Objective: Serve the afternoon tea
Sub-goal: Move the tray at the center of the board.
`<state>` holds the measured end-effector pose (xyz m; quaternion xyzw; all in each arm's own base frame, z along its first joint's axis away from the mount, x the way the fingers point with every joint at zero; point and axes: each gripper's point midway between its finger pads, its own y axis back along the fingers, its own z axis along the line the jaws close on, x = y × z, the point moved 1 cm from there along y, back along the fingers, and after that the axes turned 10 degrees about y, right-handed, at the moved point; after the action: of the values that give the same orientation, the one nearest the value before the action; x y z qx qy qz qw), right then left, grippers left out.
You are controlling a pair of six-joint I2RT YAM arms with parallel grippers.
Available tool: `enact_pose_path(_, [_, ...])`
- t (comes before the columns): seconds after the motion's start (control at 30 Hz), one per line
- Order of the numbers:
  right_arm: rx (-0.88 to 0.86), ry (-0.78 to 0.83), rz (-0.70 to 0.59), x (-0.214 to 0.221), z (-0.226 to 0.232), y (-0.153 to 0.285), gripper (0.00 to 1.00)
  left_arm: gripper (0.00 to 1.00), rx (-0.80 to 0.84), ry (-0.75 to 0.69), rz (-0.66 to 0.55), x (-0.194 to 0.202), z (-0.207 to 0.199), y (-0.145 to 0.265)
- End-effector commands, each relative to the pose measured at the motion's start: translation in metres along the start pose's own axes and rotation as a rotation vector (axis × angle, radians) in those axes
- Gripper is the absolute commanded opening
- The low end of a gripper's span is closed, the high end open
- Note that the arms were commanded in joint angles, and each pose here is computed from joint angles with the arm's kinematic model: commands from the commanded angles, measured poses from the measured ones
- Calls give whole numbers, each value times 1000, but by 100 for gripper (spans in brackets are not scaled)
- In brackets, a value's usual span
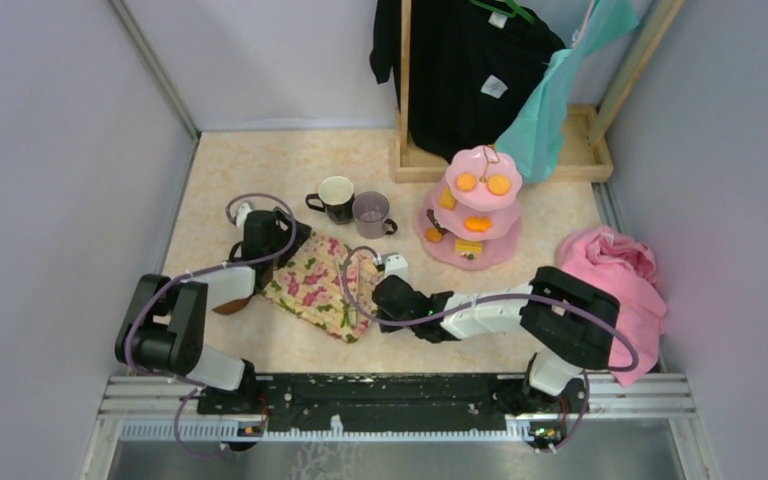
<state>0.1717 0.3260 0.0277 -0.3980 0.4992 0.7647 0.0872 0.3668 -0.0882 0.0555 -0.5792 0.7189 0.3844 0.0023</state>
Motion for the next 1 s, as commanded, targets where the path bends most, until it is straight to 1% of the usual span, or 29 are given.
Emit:
enact_pose_path(0.0, [-117, -4, -77, -28, 40, -4, 0, 82, -104, -21, 77, 14, 28, 16])
enact_pose_path(0.13, [-144, 21, -86, -35, 51, -4, 0, 82, -80, -13, 52, 7, 22, 31])
enact_pose_path(0.17, [-135, 33, -63, -28, 50, -12, 0, 82, -71, -9, 44, 5, 20, 35])
enact_pose_path(0.3, [-150, 63, -38, -26, 57, -21, 0, 83, -44, -1, 24, -2, 12, 48])
enact_pose_path(0.47, [-163, 100, -34, -30, 66, -31, 0, 84, -17, 8, 8, -9, 4, 63])
enact_pose_path(0.67, [-192, 160, -55, -52, 84, -49, 0, 85, -12, 40, -36, -15, 9, 79])
enact_pose_path(0.73, [-201, 164, -75, -67, 88, -56, 0, 86, -15, 67, -62, -18, 13, 84])
enact_pose_path(0.97, [-245, 145, -95, -106, 83, -83, 0, 88, -5, 161, -146, -27, 24, 102])
